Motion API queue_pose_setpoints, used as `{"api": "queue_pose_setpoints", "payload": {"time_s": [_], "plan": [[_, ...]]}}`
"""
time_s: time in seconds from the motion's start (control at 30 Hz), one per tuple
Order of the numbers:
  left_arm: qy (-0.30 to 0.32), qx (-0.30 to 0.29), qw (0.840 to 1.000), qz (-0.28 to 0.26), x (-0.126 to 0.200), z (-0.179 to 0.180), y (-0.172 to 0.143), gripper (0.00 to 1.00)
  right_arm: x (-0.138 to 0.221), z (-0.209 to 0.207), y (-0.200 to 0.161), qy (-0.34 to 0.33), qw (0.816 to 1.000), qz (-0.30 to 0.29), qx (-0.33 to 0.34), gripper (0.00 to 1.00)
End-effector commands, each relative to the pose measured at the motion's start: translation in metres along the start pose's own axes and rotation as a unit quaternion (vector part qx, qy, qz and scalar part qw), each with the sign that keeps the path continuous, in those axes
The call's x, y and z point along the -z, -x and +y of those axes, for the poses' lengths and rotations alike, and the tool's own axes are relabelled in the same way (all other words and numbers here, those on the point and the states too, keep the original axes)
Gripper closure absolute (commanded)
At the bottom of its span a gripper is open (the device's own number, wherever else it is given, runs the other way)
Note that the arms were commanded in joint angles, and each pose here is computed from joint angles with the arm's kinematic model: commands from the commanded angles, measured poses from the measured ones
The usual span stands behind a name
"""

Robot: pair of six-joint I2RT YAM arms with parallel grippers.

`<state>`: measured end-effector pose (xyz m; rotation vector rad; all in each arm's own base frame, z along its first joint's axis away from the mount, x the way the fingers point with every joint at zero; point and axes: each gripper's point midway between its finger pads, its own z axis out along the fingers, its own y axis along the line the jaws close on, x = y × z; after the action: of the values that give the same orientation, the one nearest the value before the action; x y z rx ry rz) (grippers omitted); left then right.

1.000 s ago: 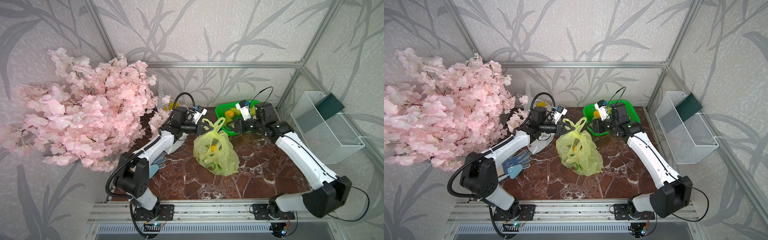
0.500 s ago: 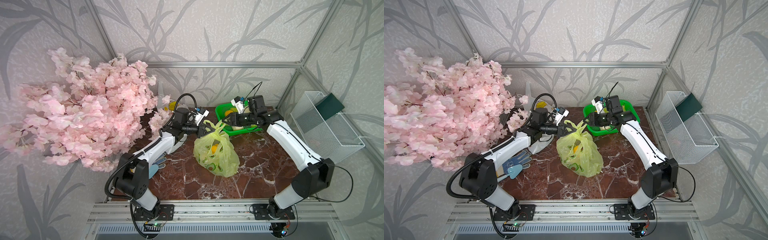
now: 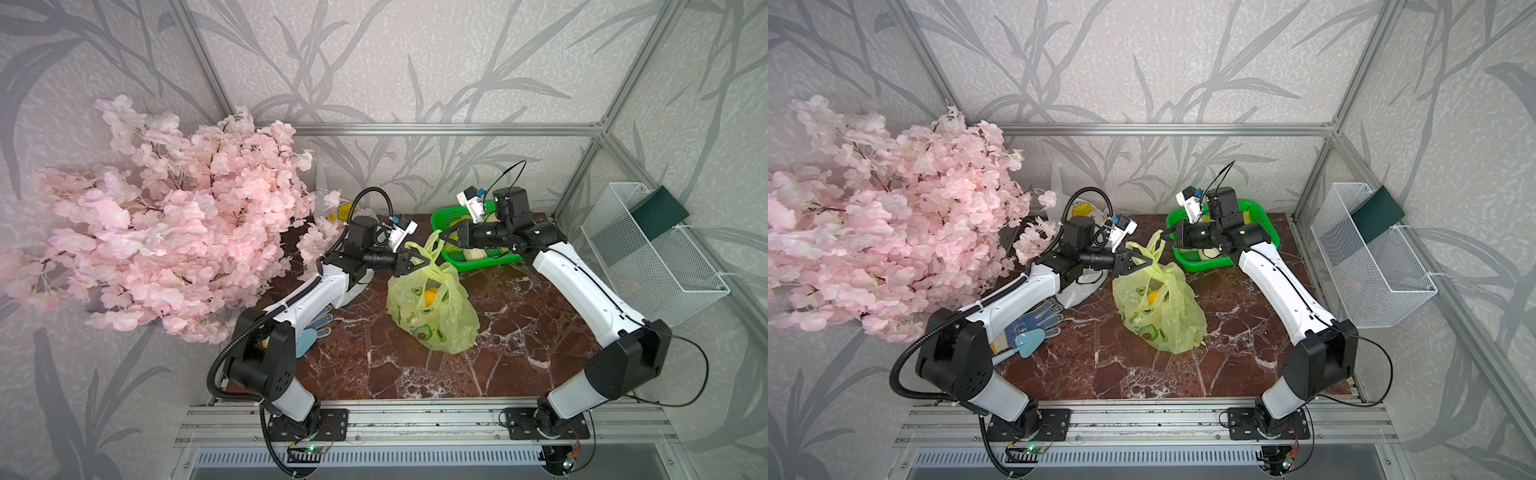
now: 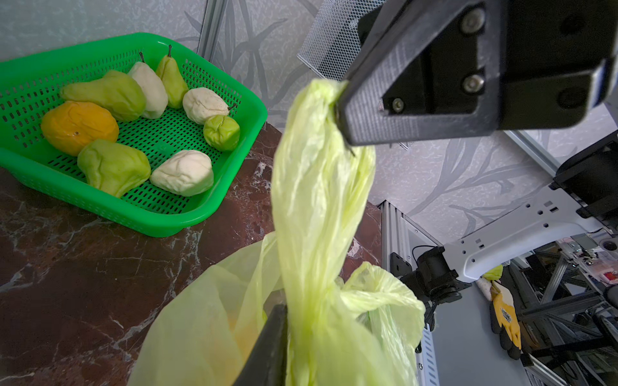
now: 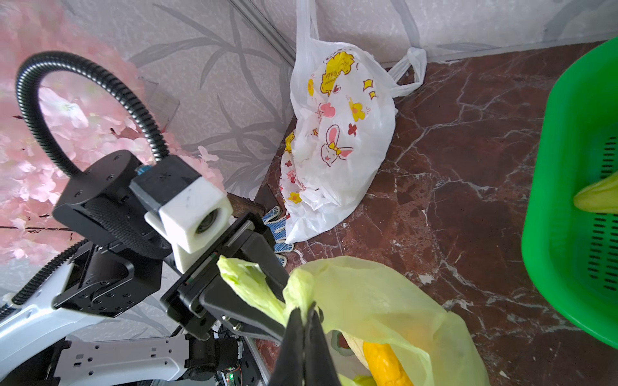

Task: Place the pears into plastic bags & tie knots
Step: Tie the plastic bag at the center of the board.

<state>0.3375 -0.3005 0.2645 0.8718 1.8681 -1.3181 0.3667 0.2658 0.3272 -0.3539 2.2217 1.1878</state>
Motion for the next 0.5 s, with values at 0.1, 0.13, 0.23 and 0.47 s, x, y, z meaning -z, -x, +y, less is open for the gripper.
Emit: {"api": "queue_pose_setpoints", "payload": {"time_s": [0.1, 0.13, 0.23, 0.47], "plan": [[0.033, -0.002, 0.999, 0.006, 0.005, 0.008, 0.001, 0.98, 0.030, 0.039, 0.000, 0.043, 0.997, -0.035, 0.051, 1.00], [0.044, 0.004, 0.999, 0.004, 0.009, 0.014, 0.001, 1.00, 0.035, 0.044, -0.005, 0.049, 0.996, -0.035, 0.060, 1.00], [0.052, 0.016, 0.999, -0.005, 0.014, 0.020, 0.007, 1.00, 0.039, 0.055, -0.030, 0.054, 0.995, -0.011, 0.088, 1.00], [0.037, 0.012, 0.999, -0.006, 0.014, 0.013, 0.013, 0.99, 0.014, 0.056, -0.127, 0.058, 0.985, 0.113, 0.114, 1.00]]}}
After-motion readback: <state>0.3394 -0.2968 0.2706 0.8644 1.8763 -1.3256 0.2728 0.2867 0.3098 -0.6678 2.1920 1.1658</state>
